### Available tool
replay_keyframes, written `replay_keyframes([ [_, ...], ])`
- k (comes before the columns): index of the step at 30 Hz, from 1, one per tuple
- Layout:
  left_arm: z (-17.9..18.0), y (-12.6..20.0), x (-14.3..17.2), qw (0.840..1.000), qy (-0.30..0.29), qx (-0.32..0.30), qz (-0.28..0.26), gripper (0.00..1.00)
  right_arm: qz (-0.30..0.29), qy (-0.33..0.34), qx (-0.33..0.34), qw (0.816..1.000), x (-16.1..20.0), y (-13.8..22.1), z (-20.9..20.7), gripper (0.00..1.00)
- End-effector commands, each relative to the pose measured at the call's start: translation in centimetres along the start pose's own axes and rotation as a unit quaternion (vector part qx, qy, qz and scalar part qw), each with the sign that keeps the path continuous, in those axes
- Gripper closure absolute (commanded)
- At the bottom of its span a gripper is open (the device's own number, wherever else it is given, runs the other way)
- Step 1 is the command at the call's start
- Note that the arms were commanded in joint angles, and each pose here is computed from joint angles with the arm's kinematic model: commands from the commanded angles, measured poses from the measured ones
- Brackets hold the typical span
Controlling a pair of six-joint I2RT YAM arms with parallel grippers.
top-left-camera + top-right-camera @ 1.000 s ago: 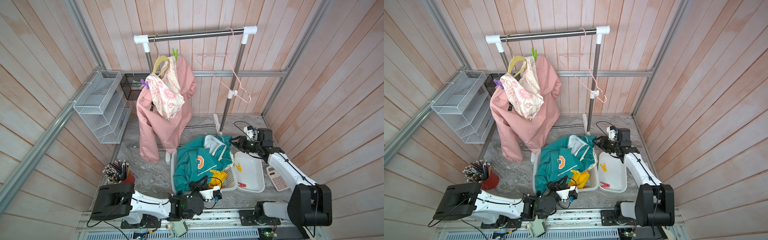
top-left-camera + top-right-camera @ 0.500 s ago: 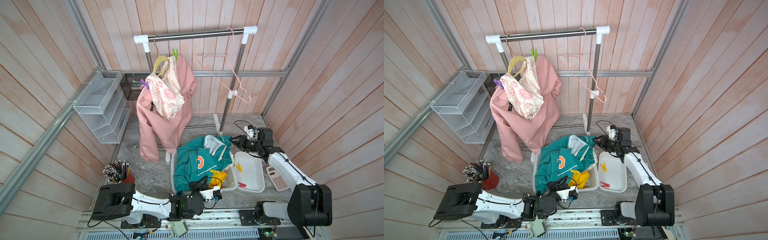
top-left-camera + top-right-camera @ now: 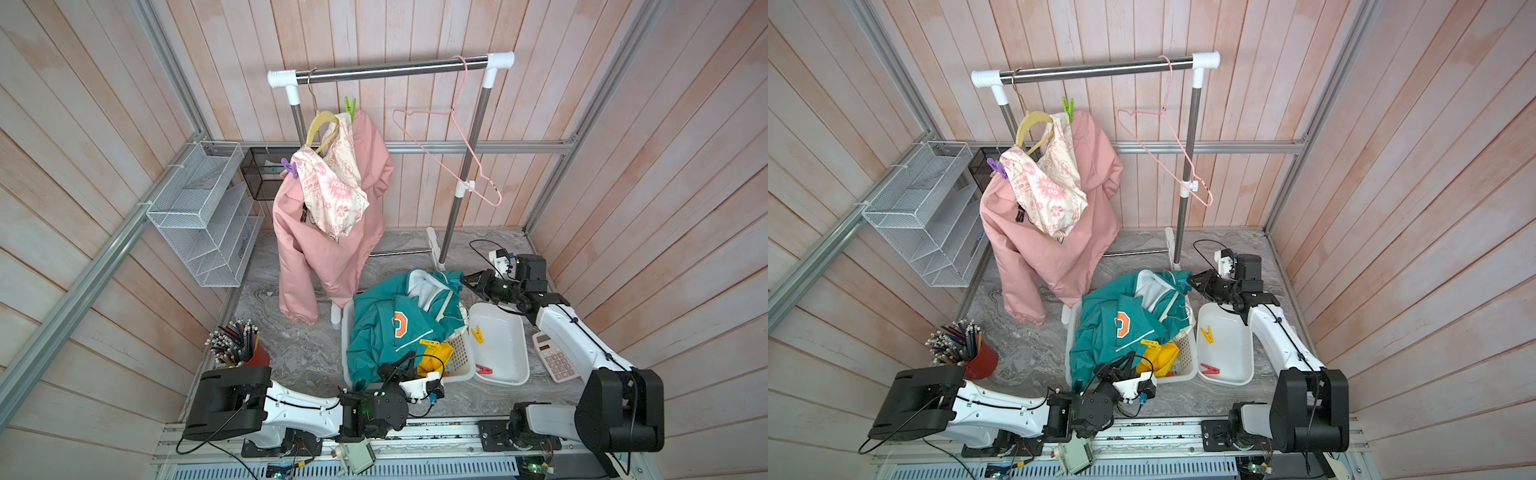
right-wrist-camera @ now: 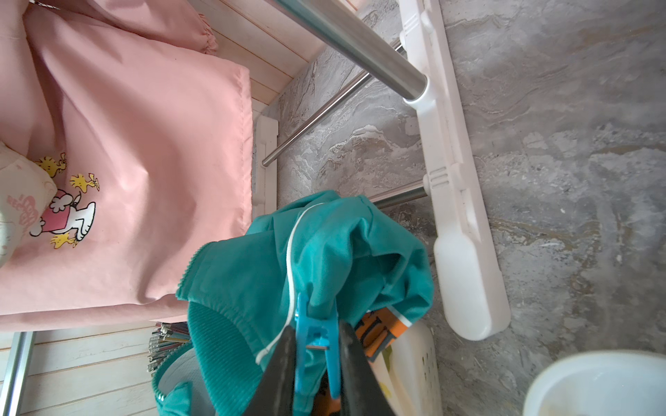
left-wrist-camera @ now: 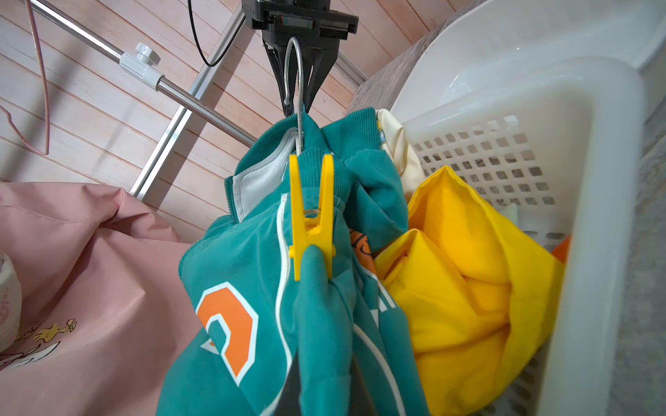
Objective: Remove the clothespins securing jackets to the hanger
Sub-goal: Remove the clothespin from the hanger, then place the clothespin in the storage box.
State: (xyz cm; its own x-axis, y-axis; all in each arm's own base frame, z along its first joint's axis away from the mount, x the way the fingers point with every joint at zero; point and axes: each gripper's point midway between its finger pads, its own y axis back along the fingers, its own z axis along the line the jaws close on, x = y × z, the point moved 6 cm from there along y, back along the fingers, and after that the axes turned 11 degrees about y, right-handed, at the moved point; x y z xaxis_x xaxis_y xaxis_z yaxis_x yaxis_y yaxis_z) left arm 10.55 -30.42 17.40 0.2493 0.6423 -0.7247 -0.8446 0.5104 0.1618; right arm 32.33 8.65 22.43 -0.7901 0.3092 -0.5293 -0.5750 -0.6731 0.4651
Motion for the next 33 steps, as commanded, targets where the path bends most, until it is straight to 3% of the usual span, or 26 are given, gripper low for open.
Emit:
replay_keyframes([
  [1,-0.5,-0.1,1.5,0.999,-0.028,-0.006,0.023,1.0,-0.005,0.004,-0.007,1.0,0.0,0.1,0.3,0.79],
  [20,-0.2,-0.2,2.1,0.999,-0.024,-0.015,0.036,1.0,-0.029,0.011,-0.003,1.0,-0.6,2.4,0.8,0.9],
  [33,0.4,0.1,1.6,0.999,0.009,-0.007,0.034,1.0,-0.045,-0.023,0.108,0.993,4.9,7.1,-4.4,0.9],
])
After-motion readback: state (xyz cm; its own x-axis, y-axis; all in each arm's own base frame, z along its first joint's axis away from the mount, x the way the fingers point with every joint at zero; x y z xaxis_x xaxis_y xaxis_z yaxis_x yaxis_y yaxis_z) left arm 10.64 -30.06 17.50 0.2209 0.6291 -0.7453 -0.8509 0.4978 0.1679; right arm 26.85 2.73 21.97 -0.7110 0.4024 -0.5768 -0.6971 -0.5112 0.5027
